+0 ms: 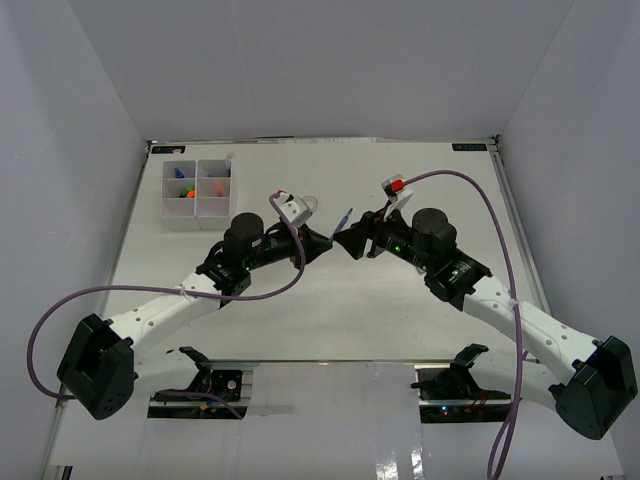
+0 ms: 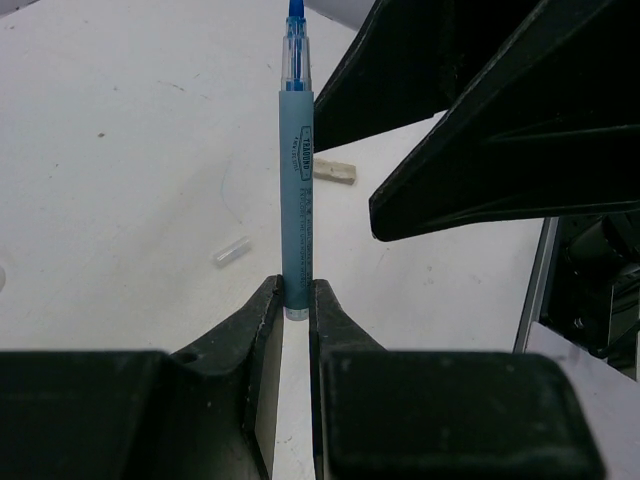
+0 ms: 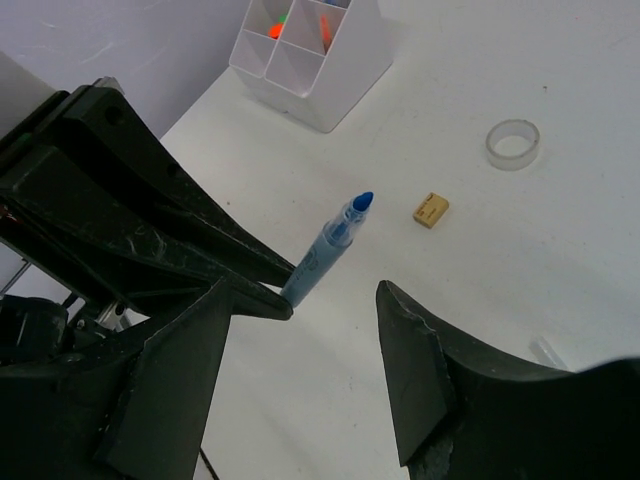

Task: Sort the stationery into containers
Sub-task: Pick up the pen from the center of the board, then pick up the pen cap from the center of the board.

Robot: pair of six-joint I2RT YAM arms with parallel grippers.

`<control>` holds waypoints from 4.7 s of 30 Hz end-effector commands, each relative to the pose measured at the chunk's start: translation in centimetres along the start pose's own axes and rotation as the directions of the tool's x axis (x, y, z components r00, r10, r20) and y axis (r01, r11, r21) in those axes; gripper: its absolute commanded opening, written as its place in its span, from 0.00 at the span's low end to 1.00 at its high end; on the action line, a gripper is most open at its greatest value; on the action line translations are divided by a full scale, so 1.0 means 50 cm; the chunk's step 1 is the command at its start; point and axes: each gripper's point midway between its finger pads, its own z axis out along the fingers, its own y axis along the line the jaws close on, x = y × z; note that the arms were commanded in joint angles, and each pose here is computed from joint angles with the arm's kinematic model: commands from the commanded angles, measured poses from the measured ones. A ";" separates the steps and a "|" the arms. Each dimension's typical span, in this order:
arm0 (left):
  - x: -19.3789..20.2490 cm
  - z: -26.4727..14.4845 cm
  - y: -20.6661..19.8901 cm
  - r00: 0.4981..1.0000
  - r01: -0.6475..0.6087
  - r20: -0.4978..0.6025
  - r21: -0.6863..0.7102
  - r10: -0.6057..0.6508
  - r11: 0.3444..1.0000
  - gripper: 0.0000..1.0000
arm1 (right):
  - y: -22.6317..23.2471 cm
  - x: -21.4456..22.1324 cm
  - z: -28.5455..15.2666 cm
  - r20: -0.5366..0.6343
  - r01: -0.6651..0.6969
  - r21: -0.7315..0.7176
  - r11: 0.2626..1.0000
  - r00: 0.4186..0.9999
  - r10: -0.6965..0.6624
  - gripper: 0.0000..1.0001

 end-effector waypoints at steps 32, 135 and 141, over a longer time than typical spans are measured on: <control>-0.027 -0.023 -0.054 0.994 -0.083 0.079 0.125 0.073 0.989 0.03 | 0.048 -0.093 0.002 0.129 0.042 -0.121 0.992 0.991 -0.026 0.33; 0.024 -0.131 0.225 0.978 0.029 -0.173 -0.440 -0.116 0.898 0.00 | -0.303 0.240 0.057 -0.741 0.470 0.027 0.882 0.602 -0.297 0.75; 0.029 -0.143 0.240 0.976 0.011 -0.185 -0.484 -0.115 0.875 0.00 | -0.324 0.252 0.102 -0.782 0.482 -0.037 0.875 0.531 -0.326 0.59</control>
